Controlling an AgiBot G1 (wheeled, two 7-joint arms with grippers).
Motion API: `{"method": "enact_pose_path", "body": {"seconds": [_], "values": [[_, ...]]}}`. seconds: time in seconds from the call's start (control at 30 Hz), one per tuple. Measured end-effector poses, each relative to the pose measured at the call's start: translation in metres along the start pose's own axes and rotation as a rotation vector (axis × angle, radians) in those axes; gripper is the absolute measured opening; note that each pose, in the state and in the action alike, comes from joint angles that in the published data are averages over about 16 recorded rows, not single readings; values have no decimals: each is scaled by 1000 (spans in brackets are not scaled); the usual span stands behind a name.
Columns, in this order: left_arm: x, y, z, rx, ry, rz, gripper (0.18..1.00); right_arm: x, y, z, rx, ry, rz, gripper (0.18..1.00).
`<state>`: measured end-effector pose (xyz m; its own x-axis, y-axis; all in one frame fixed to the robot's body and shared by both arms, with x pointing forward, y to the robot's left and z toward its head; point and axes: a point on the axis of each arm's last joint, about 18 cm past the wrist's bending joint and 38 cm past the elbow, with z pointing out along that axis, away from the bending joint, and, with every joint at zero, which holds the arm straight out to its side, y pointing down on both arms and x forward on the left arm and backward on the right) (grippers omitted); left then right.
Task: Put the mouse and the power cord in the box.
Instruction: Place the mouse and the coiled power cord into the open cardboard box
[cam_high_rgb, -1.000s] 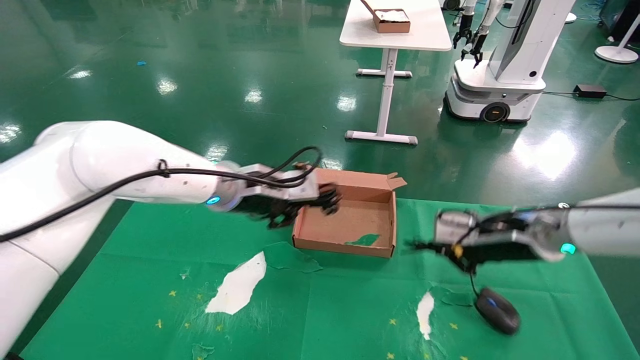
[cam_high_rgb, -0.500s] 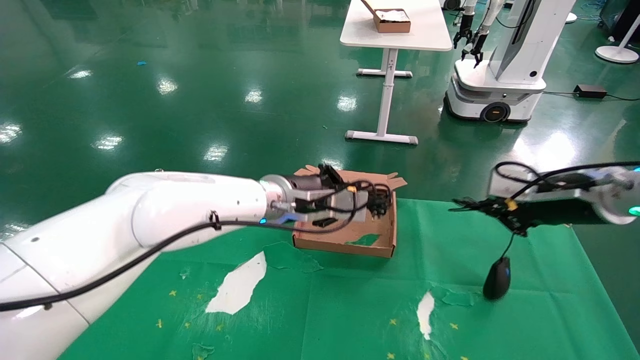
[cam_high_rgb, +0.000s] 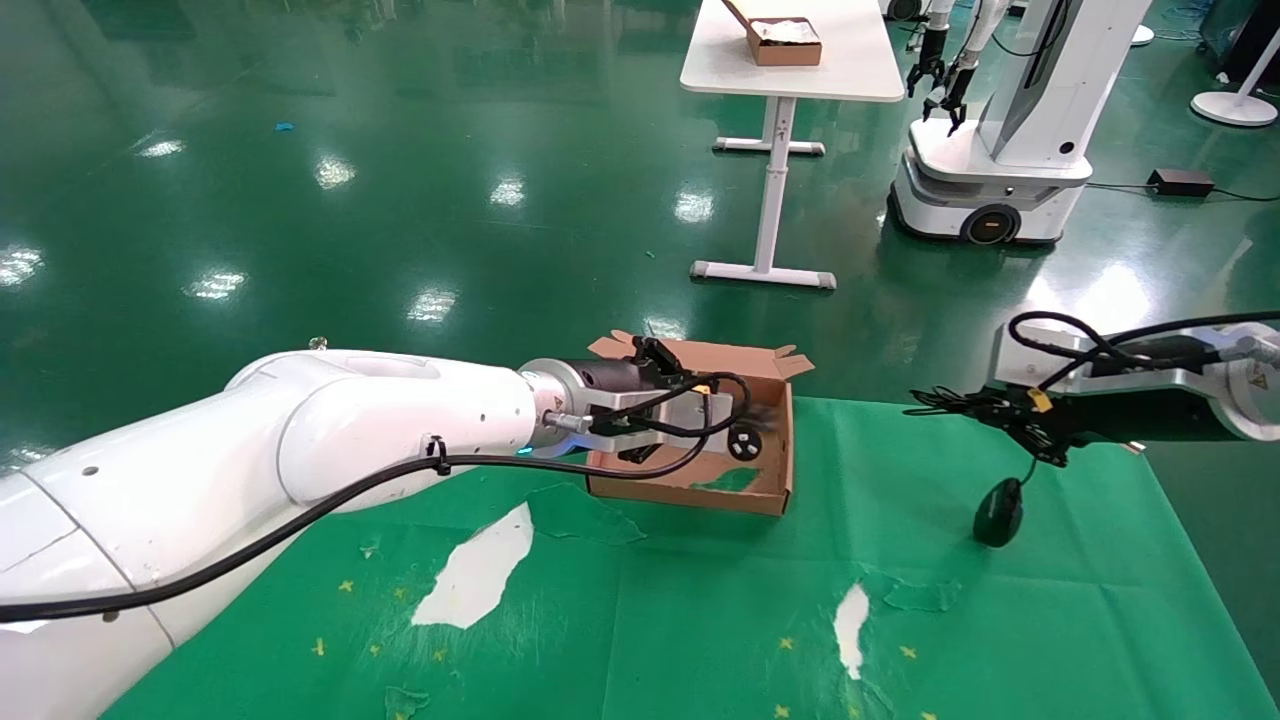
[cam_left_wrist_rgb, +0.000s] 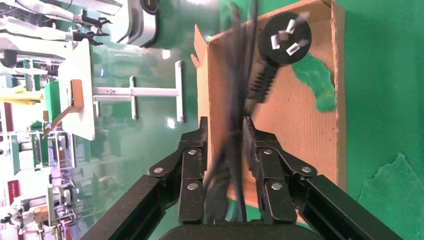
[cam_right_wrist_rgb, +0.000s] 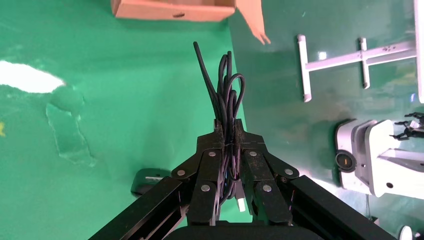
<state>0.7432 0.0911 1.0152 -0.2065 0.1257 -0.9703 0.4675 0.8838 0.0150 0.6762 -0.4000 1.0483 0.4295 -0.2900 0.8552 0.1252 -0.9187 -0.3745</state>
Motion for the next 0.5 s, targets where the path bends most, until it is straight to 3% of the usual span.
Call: {"method": "enact_pose_path", "body": {"seconds": [0.27, 0.5], "values": [[-11, 27, -4, -65, -21, -90, 417, 10, -27, -2, 69, 23, -31, 213], [-23, 93, -22, -231, -39, -210, 549, 19, -67, 2, 159, 49, -85, 212]]}}
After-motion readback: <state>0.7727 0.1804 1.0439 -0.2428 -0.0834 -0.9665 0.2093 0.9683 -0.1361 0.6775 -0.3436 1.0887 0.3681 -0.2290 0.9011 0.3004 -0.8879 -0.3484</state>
